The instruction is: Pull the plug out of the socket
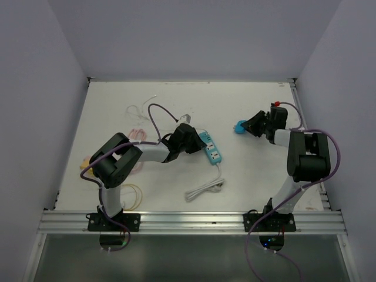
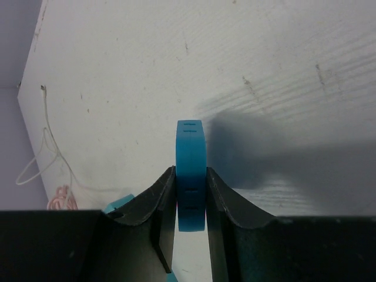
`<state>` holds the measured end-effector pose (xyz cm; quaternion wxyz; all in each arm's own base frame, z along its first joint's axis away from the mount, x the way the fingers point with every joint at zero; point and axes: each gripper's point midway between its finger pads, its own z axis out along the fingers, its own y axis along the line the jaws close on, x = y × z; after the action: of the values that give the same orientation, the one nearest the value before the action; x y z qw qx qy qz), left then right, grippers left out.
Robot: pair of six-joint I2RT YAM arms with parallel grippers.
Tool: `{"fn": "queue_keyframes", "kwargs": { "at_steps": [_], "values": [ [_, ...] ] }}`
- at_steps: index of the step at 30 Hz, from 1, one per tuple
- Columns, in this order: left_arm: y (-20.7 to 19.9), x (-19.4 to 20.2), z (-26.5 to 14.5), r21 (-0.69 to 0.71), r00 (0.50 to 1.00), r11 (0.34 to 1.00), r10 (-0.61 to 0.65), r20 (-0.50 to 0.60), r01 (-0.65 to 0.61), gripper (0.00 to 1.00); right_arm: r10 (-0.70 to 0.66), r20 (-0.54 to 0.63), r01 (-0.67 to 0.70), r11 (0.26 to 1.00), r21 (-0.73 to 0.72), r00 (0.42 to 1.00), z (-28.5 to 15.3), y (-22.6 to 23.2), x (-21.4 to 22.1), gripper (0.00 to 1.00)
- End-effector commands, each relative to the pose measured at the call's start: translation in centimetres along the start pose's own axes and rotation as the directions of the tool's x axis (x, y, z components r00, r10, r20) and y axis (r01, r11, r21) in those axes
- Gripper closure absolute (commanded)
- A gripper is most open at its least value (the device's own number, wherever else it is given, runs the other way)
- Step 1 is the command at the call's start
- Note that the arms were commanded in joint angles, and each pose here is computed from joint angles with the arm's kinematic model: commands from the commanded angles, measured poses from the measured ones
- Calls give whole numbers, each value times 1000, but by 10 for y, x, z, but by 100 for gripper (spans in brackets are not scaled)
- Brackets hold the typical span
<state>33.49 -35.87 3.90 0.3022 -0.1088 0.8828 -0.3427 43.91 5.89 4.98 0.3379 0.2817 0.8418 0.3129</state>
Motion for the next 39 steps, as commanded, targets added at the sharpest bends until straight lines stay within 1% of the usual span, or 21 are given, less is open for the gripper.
{"fn": "queue_keyframes", "kwargs": {
  "at_steps": [1, 2, 4, 5, 6, 7, 8, 10, 11, 14, 15, 16, 17, 18, 20, 24, 28, 30, 31, 32, 39],
  "values": [
    [21, 14, -7, -67, 996, 996, 58, -71, -63, 73, 5, 31, -5, 1000, -16, 999, -5, -6, -8, 70],
    [18, 13, -8, -60, 996, 996, 59, -69, -63, 69, -3, 33, 3, 1000, -8, 999, -8, -8, -8, 56],
    [13, 7, -13, -52, 996, 996, 66, -58, -69, 64, -38, 34, 38, 999, 25, 999, -17, -8, -9, 40],
    [11, 5, -15, -52, 996, 996, 70, -55, -72, 58, -51, 38, 50, 998, 27, 998, -21, -6, -11, 28],
    [8, 1, -18, -49, 996, 996, 72, -43, -74, 53, -59, 39, 58, 998, 37, 998, -24, -6, -12, 23],
    [7, 2, -21, -57, 996, 996, 72, -48, -75, 50, -73, 43, 71, 996, 45, 996, -32, -1, -14, 19],
    [7, -1, -23, -62, 996, 995, 73, -43, -76, 41, -82, 52, 79, 995, 58, 995, -36, -1, -16, 13],
    [6, -4, -29, -87, 997, 993, 75, -31, -77, 34, -87, 49, 83, 993, 81, 995, -46, 1, -16, 8],
    [5, -5, -31, -92, 996, 992, 80, -25, -82, 29, -97, 77, 90, 992, 89, 992, -54, 5, -21, 5],
    [-4, -5, -40, -109, 994, 988, 113, 1, -112, 28, -110, 100, 97, 987, 126, 989, -72, 8, -21, 2],
    [-7, -10, -42, -130, 991, 984, 128, 33, -122, 28, -115, 103, 101, 986, 135, 988, -76, 8, -20, 1],
    [-13, -4, -43, -131, 988, 981, 150, 34, -144, 28, -116, 91, 101, 983, 151, 989, -79, 4, -14, 1],
    [-18, -4, -43, -135, 984, 977, 172, 46, -164, 28, -131, 107, 116, 983, 140, 986, -86, 12, -15, 1],
    [-19, 1, -44, -171, 979, 967, 201, 45, -191, 28, -126, 95, 110, 981, 158, 987, -89, 6, -9, 1],
    [-17, 5, -38, -222, 972, 951, 231, 46, -216, 29, -138, 110, 122, 982, 141, 984, -99, 14, -7, 1],
    [-26, 9, -30, -313, 960, 919, 272, 64, -240, 31, -116, 102, 101, 984, 144, 988, -112, 8, 10, 1],
    [-38, 15, -20, -339, 947, 903, 309, 88, -263, 32, -92, 86, 82, 990, 113, 992, -118, 7, 26, 1],
    [-35, 19, -13, -383, 940, 881, 332, 79, -279, 33, -89, 75, 80, 990, 116, 993, -119, 3, 32, 1],
    [-33, 20, -11, -401, 944, 877, 321, 77, -266, 34, -94, 78, 85, 990, 112, 993, -120, 3, 33, 1],
    [-26, 23, -6, -439, 941, 854, 333, 52, -278, 34, -93, 76, 84, 990, 112, 993, -120, 3, 34, 1],
    [-11, 40, 7, -476, 937, 824, 349, -2, -308, 35, -118, 68, 113, 991, 65, 991, -120, 12, 35, 1]
  ]
}}
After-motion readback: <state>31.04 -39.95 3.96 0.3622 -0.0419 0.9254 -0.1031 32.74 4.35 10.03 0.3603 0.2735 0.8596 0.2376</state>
